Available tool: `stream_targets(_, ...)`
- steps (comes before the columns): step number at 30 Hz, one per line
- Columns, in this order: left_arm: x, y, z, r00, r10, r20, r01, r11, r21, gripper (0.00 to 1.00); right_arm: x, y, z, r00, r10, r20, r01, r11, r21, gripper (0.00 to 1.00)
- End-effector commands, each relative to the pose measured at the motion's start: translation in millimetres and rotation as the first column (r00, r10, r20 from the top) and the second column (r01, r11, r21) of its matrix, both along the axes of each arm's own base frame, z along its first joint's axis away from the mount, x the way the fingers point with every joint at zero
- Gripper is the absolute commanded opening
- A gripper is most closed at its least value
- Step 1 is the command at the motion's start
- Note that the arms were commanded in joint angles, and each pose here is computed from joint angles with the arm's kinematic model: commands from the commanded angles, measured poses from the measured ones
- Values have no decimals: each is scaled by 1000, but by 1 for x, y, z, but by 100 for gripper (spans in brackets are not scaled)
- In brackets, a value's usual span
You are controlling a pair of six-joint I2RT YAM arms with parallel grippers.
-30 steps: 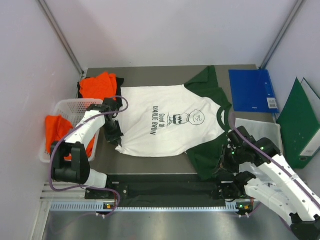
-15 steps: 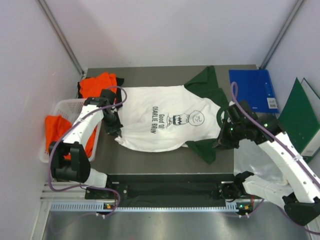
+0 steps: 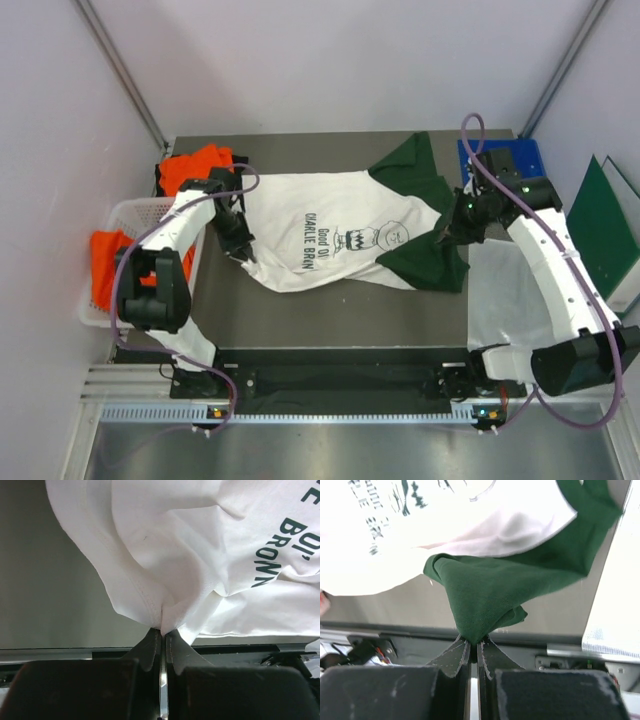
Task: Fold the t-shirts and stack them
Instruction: Fold the flattened tshirt in 1/3 of the way
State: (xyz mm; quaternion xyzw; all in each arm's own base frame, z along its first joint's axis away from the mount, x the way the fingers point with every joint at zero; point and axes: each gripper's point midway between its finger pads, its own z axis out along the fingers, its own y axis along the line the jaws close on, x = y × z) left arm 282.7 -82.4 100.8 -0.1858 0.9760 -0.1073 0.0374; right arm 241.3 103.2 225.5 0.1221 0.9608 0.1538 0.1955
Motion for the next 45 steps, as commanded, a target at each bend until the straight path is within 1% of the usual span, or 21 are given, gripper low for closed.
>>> stream_targets(1, 5, -12, 8, 1000, 0, -2, 0, 997, -80, 0, 31, 5, 21, 992, 70, 106, -76, 996, 54, 1)
stream_targets(4, -2, -7, 4, 1000, 10, -4, -10, 997, -78, 0, 43, 2, 16, 992, 65, 110, -71, 996, 55, 1)
stream_targets(6, -2, -10, 6, 1000, 26, 5, -25, 992, -125, 0, 56, -2, 16, 991, 54, 125, -63, 996, 63, 1)
stream_targets(11, 21, -19, 16, 996, 80, 39, -66, 955, -289, 0, 85, -3, 16, 987, 56, 151, -71, 993, 98, 1)
stream_targets(12, 22, -28, 20, 997, 75, 34, -58, 934, -353, 0, 92, -3, 12, 988, 57, 142, -71, 992, 101, 1)
stream_targets(13, 28, -20, 19, 993, 117, 22, -101, 922, -374, 0, 101, -3, 14, 985, 59, 160, -76, 991, 107, 1)
stream_targets(15, 35, -25, 17, 992, 129, 7, -112, 891, -441, 0, 116, -3, 11, 984, 58, 166, -80, 989, 128, 2)
stream_targets(17, 43, -25, 11, 987, 158, -18, -147, 868, -474, 0, 130, -5, 8, 984, 49, 173, -75, 987, 144, 2)
stream_targets(21, 54, -28, -4, 976, 194, -96, -216, 821, -528, 0, 158, -2, -16, 991, 47, 125, -72, 978, 197, 3)
stream_targets(22, 58, -28, -6, 969, 218, -119, -247, 807, -536, 0, 163, -2, -20, 992, 38, 119, -62, 977, 203, 3)
stream_targets(25, 66, -21, -17, 953, 258, -157, -301, 797, -523, 0, 183, -6, -39, 995, 18, 95, -37, 978, 204, 3)
stream_targets(28, 75, -8, -26, 940, 291, -177, -340, 805, -486, 0, 200, -11, -55, 998, -1, 61, -12, 978, 208, 3)
stream_targets(30, 81, -3, -31, 934, 302, -190, -356, 803, -478, 0, 213, -28, -66, 998, -44, 38, 35, 977, 212, 3)
stream_targets(32, 88, 1, -34, 928, 312, -204, -372, 800, -470, 0, 222, -33, -70, 998, -65, 25, 58, 972, 227, 3)
stream_targets(36, 96, 12, -42, 917, 336, -215, -397, 819, -413, 0, 249, -43, -78, 994, -104, 20, 97, 966, 240, 3)
stream_targets(39, 100, 14, -49, 905, 346, -246, -420, 812, -406, 0, 264, -48, -85, 992, -125, 6, 120, 960, 254, 4)
stream_targets(40, 104, 14, -52, 905, 341, -253, -420, 812, -406, 5, 267, -45, -86, 992, -123, -2, 119, 953, 279, 4)
stream_targets(41, 102, 14, -51, 903, 336, -267, -421, 812, -403, 21, 272, -44, -90, 993, -120, -4, 116, 949, 293, 4)
stream_targets(42, 103, 15, -50, 909, 327, -259, -409, 820, -400, 55, 275, -42, -91, 993, -116, -2, 110, 943, 313, 5)
stream_targets(44, 111, 19, -42, 921, 326, -215, -386, 837, -388, 78, 285, -32, -90, 995, -100, 29, 82, 921, 382, 5)
stream_targets(45, 113, 21, -38, 927, 319, -198, -373, 845, -384, 99, 290, -28, -89, 993, -111, 42, 84, 906, 415, 6)
